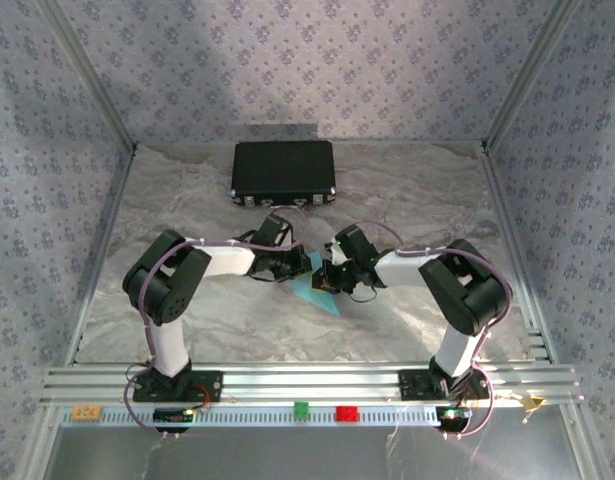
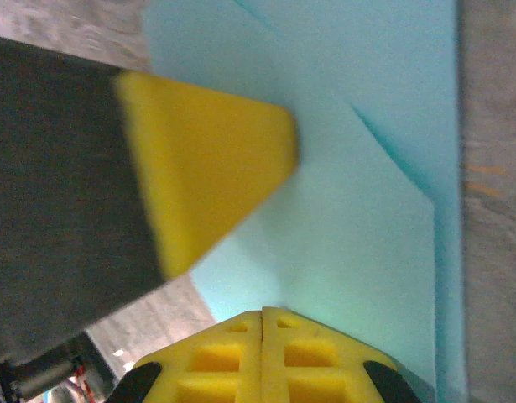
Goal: Fold a paper plane with a square sheet of paper (pick it up from the middle)
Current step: Fourth fold the wing at the center of the table.
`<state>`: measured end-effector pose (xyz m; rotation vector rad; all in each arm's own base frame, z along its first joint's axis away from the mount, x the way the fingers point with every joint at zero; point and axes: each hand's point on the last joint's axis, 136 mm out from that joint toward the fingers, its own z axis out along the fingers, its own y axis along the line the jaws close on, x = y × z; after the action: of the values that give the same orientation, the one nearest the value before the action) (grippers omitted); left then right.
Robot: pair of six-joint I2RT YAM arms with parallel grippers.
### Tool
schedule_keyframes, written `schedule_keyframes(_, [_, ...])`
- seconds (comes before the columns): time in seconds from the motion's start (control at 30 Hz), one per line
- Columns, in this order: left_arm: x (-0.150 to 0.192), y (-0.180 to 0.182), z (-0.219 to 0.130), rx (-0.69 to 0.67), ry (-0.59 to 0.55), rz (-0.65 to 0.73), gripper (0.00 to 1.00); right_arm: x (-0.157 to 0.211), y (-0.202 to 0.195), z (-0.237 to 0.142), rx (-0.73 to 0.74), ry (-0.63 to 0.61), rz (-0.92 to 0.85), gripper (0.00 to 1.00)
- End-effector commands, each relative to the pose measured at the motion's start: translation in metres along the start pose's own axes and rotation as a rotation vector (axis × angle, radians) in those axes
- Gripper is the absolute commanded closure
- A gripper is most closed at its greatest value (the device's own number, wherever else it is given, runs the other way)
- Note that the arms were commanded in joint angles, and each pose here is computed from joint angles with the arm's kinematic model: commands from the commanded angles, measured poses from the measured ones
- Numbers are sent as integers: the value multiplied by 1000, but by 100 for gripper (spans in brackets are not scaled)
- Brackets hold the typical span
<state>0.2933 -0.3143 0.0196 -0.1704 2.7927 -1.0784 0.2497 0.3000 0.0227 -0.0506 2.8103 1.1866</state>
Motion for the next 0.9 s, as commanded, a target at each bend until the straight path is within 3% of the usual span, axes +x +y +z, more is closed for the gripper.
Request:
schedule_keyframes(0.0, [11,36,9,-94,26,-47,92,9,-17,1,65,28,1,98])
schedule_keyframes(0.23, [10,39,8,-93,24,-52,92,32,-21,-14,46,40,6,98])
schedule_keyframes(0.53, [11,39,10,-77,28,-59,92,0,10,-17,-22,-32,-17,98])
schedule_keyframes(0.73, [12,39,11,-70,29,-63,92,-14,11,3,-44,-33,-1,98])
schedule_keyframes(0.87, [12,40,10,-70,28,-64,92,-11,-14,8,50,-25,32,97])
